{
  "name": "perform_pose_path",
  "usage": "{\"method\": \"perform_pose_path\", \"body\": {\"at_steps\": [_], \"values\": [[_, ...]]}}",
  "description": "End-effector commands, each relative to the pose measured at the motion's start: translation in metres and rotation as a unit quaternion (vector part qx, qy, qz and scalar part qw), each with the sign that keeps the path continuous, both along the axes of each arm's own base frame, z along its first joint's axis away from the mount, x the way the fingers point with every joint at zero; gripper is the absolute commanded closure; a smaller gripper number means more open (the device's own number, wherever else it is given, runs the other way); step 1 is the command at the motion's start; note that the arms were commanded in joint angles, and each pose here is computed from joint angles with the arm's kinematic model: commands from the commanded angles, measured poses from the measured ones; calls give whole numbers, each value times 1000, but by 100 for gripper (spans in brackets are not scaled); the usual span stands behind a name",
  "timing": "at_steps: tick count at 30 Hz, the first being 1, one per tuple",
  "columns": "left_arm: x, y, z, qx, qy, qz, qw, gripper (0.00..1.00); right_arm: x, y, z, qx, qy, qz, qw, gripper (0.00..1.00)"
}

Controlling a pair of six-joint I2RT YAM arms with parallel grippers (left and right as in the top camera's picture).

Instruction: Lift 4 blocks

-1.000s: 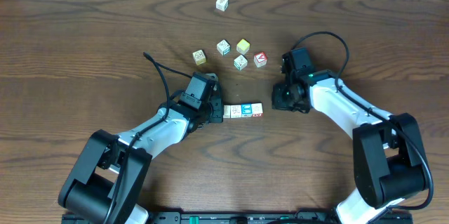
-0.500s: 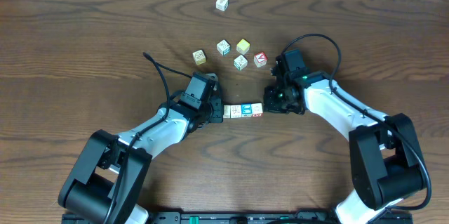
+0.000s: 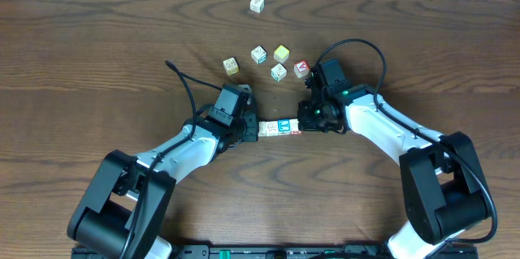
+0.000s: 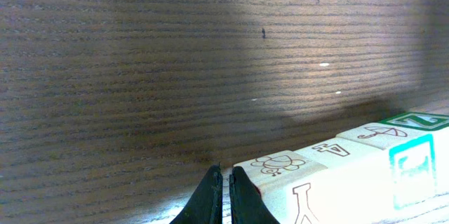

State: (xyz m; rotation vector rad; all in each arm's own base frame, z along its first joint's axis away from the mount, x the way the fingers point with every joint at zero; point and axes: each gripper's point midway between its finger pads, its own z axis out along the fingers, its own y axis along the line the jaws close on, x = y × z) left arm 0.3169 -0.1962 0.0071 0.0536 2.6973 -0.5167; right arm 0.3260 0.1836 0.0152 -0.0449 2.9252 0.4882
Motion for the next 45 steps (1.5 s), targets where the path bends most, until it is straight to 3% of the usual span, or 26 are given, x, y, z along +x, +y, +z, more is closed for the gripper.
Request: {"method": "perform_pose_path", "body": {"at_steps": [1, 45], "values": [[6, -2, 4, -1, -7, 5, 1000, 92, 1, -1, -4, -13, -2, -3, 1000, 99], [6, -2, 4, -4, -3, 13, 1000, 93, -6, 13, -3, -14, -7, 21, 1000, 99]]}}
